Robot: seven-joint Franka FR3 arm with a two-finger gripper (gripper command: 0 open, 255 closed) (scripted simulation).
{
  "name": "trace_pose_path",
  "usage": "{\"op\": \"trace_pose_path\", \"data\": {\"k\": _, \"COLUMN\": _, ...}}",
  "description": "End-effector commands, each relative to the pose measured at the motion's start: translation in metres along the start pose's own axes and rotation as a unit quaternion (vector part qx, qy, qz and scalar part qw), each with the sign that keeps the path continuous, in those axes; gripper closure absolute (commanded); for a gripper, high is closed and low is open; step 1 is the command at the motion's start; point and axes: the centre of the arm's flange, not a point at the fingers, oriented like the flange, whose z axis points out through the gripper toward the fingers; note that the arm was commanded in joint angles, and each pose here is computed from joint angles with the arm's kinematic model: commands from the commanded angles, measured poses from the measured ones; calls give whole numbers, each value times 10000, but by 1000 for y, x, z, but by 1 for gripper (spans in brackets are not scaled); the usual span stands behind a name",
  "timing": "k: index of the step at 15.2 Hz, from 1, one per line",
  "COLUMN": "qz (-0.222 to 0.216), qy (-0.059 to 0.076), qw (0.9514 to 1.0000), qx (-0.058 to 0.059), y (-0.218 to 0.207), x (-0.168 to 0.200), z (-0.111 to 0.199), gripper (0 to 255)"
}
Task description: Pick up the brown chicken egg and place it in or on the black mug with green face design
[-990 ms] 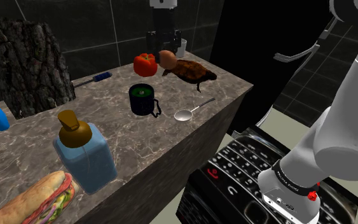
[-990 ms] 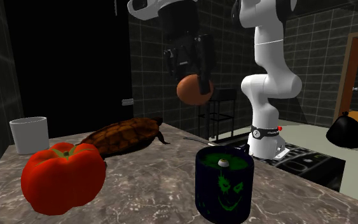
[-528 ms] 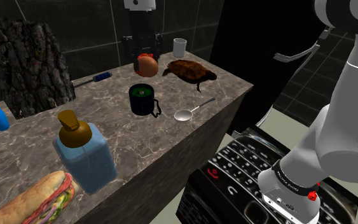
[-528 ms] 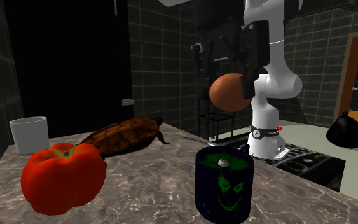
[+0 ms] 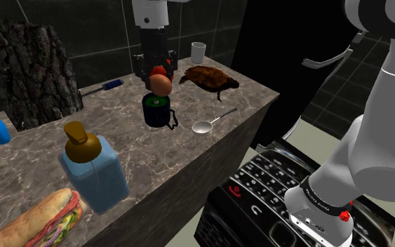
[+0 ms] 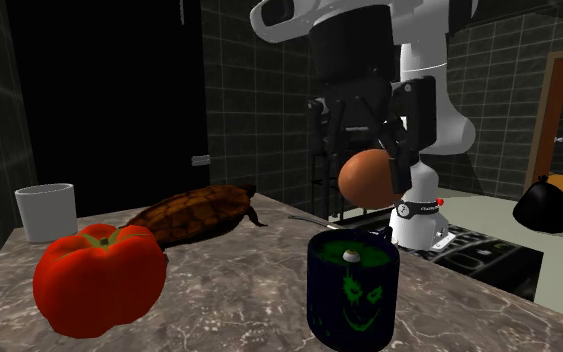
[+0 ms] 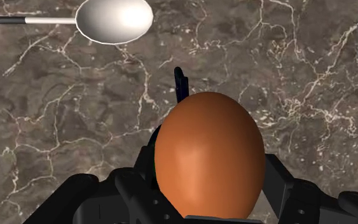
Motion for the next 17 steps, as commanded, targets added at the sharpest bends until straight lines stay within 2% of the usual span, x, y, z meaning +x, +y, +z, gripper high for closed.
{"op": "trace_pose_path", "data": {"k": 1, "qz": 1, "qy": 3, "qw": 10000, "qx": 1, "y": -1, "x": 2, "z": 10, "gripper": 255}}
{"op": "trace_pose_path", "data": {"k": 6, "qz": 1, "qy": 3, "qw": 10000, "qx": 1, "y": 1, "x": 8, "z": 34, "gripper": 255}}
{"op": "trace_pose_path", "data": {"k": 13, "qz": 1, "qy": 3, "qw": 10000, "qx": 1, "y": 1, "x": 8, "z": 34, "gripper": 255}}
{"op": "trace_pose_path", "data": {"k": 14, "qz": 1, "qy": 3, "qw": 10000, "qx": 1, "y": 1, "x": 8, "z": 34, "gripper": 0}}
{"op": "trace_pose_path", "data": {"k": 17, "qz": 1, "qy": 3, "qw": 10000, "qx": 1, "y": 1, "x": 8, "z": 34, "gripper": 0}}
